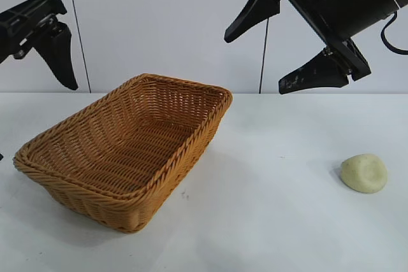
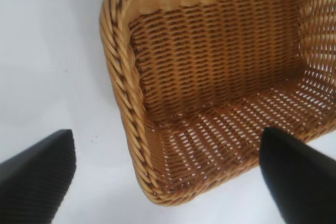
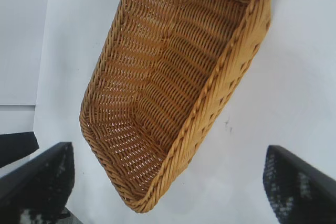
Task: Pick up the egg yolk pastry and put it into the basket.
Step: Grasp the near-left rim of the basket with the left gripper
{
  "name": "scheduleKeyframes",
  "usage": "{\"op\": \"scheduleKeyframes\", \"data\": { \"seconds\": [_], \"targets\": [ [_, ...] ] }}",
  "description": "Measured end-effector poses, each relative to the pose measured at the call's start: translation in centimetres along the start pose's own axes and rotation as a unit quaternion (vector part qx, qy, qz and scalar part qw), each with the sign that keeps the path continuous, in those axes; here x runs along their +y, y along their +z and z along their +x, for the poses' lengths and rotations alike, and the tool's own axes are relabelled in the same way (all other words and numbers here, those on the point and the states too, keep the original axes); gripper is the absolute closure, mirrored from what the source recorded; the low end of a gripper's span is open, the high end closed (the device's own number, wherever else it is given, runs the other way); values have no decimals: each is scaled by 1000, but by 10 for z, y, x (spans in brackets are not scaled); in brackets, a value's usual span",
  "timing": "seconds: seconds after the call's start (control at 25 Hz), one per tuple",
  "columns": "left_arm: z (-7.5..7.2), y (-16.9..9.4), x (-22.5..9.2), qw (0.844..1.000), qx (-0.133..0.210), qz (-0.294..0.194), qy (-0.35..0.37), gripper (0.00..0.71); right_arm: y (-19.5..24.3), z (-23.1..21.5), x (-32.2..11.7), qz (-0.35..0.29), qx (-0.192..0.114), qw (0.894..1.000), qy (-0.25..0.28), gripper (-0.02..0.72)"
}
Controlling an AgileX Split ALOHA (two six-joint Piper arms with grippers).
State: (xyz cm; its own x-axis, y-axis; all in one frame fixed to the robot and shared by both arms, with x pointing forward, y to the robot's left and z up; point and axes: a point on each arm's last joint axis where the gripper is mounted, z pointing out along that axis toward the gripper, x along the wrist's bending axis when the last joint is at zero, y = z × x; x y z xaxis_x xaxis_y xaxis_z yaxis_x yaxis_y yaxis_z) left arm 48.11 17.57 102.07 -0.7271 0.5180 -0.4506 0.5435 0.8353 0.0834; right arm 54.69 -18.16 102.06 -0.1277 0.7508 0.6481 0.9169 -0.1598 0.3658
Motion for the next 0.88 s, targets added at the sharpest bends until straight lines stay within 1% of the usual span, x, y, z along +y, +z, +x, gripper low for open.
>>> {"op": "scheduleKeyframes", "data": {
  "seconds": [0.16, 0.28, 0.32, 0.6, 0.76, 0.88],
  "targets": [
    [0, 1, 3, 1000, 1, -3, -3, 32, 0, 0, 0, 0, 0, 1000, 0, 8],
    [1, 12, 2, 1000, 19, -1, -3, 32, 0, 0, 0, 0, 0, 1000, 0, 8],
    [1, 18, 2, 1000, 29, 1, -3, 32, 0, 0, 0, 0, 0, 1000, 0, 8],
    [4, 70, -1, 997, 71, 12, -7, 32, 0, 0, 0, 0, 0, 1000, 0, 8],
    [10, 106, -5, 995, 99, 22, -18, 32, 0, 0, 0, 0, 0, 1000, 0, 8],
    [15, 125, -8, 993, 111, 32, -35, 32, 0, 0, 0, 0, 0, 1000, 0, 8]
  ]
}}
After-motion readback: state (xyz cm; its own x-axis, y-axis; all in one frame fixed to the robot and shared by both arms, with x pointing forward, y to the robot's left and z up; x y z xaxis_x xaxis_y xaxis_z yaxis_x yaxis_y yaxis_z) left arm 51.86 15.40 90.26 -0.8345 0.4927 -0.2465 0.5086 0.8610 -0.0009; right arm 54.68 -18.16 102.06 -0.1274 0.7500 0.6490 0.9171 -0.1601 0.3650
